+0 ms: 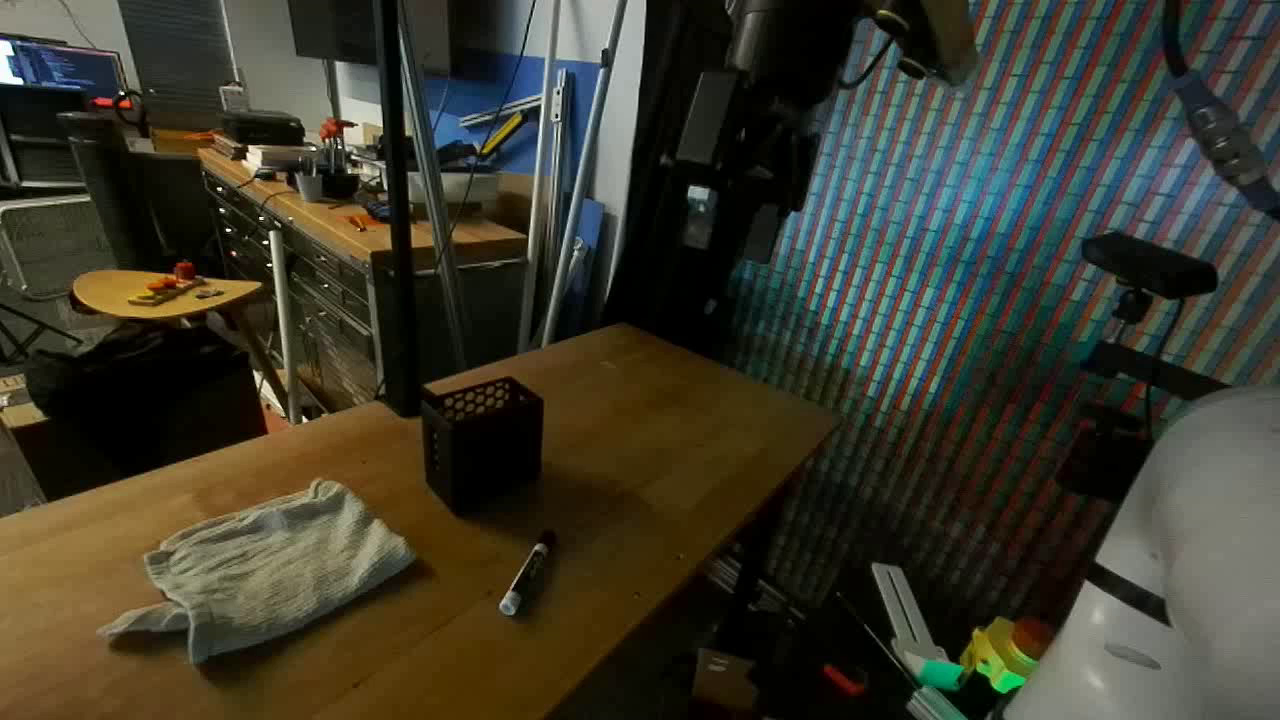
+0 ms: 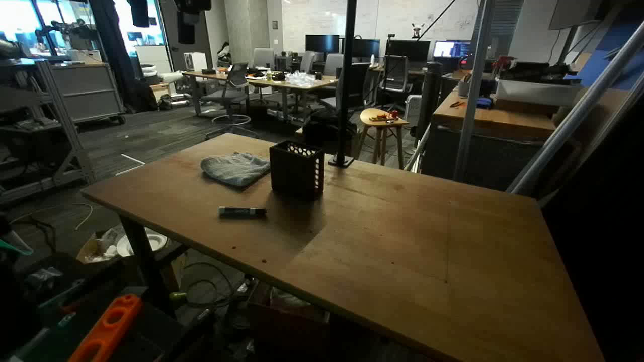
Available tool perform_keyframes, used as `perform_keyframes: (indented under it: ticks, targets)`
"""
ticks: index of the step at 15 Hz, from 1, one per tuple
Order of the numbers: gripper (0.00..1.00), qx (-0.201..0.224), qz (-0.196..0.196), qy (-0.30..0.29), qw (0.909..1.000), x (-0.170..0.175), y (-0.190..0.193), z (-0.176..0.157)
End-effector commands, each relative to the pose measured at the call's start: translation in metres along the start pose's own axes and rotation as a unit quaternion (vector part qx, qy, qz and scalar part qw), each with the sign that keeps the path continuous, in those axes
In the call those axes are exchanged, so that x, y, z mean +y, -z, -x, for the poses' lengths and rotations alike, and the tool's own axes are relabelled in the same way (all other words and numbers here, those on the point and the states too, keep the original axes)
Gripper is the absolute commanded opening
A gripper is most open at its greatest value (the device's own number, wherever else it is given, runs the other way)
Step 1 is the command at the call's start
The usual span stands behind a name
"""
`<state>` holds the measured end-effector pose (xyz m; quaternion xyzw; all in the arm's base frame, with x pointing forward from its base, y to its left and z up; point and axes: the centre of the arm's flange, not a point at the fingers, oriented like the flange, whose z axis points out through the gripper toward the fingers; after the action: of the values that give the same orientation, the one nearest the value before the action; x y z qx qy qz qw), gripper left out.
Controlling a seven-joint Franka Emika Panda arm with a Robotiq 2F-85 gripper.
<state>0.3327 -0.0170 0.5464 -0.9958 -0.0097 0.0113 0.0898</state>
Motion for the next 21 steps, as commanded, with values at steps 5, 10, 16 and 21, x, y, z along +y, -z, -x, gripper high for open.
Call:
perform_keyframes:
  ticks: [5,10,16,21]
  targets:
    - [1.00,0.012,0.001,0.002,0.9999,-0.0012,0.0098,0.0005]
    - [1.00,0.012,0.001,0.002,0.9999,-0.0012,0.0098,0.0005]
    - [1.00,0.012,0.001,0.002,0.9999,-0.0012,0.0098,0.0005]
    - [1.00,0.012,0.001,0.002,0.9999,-0.0012,0.0098,0.0005]
